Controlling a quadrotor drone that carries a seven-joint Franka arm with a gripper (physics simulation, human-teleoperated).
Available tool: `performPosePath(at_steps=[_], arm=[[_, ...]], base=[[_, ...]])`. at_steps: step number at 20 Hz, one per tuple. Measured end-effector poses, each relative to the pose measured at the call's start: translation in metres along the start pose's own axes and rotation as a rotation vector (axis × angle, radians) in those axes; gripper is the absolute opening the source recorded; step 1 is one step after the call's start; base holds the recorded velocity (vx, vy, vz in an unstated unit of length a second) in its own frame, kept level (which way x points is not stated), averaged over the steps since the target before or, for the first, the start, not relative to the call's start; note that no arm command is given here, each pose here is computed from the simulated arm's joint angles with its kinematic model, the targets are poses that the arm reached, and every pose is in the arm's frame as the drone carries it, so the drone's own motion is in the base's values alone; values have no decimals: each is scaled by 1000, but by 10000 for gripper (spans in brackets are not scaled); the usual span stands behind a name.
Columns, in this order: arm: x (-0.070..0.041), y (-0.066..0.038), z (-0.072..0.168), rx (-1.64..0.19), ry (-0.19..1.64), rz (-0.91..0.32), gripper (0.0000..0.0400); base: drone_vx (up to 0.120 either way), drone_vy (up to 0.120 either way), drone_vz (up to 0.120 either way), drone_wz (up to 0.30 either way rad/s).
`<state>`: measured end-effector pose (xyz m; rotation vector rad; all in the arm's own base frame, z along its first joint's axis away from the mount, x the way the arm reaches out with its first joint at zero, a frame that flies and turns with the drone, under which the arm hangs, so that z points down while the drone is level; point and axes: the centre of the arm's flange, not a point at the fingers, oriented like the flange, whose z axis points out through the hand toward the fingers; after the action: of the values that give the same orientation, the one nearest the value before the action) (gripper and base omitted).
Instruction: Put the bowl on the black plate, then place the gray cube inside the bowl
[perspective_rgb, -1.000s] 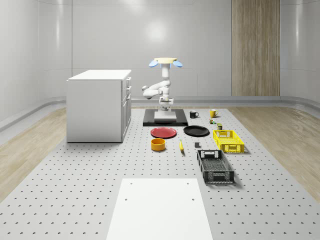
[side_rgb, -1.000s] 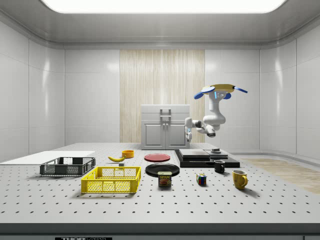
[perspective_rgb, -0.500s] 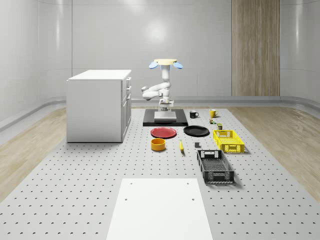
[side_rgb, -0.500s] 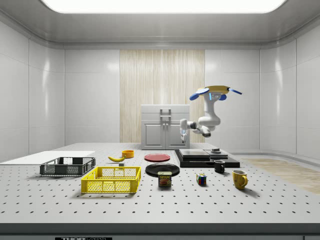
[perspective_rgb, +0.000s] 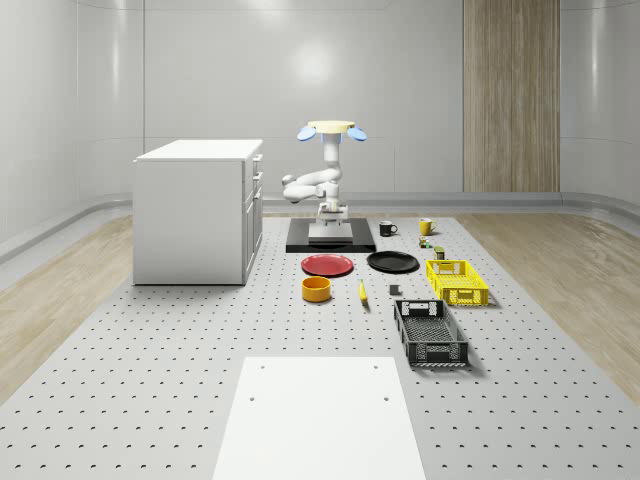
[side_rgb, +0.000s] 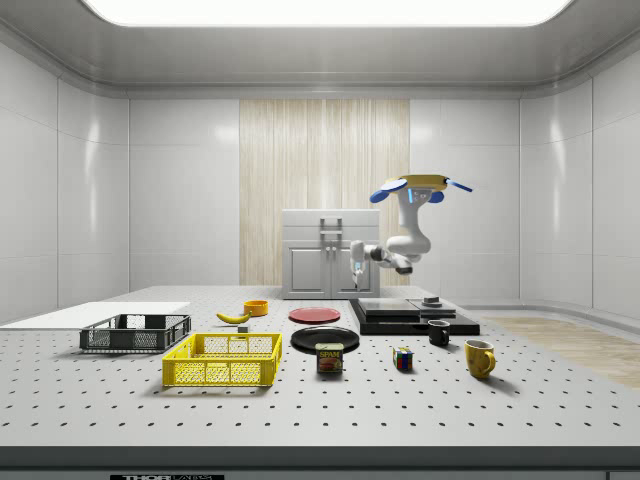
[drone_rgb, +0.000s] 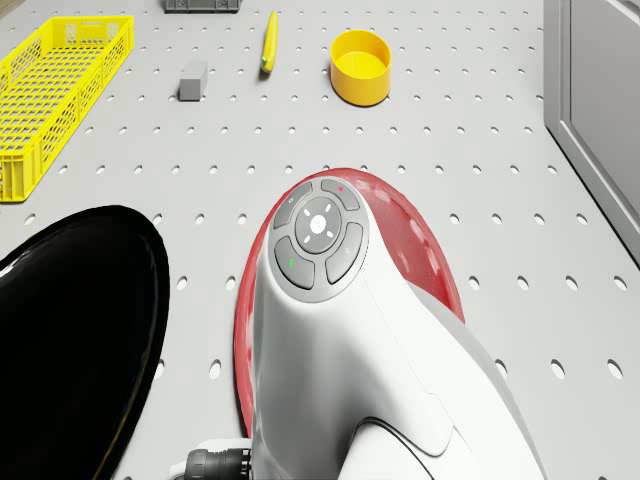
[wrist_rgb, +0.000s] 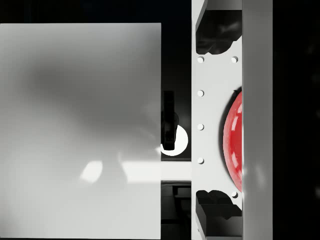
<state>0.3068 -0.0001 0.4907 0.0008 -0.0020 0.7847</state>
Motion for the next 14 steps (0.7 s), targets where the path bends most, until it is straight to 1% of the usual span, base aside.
performPosePath(at_steps=[3, 14], arm=[[0, 0, 0, 0, 0, 0, 400], [0, 0, 0, 0, 0, 0, 400]], base=[[120, 0, -107, 0], [120, 0, 0, 0]])
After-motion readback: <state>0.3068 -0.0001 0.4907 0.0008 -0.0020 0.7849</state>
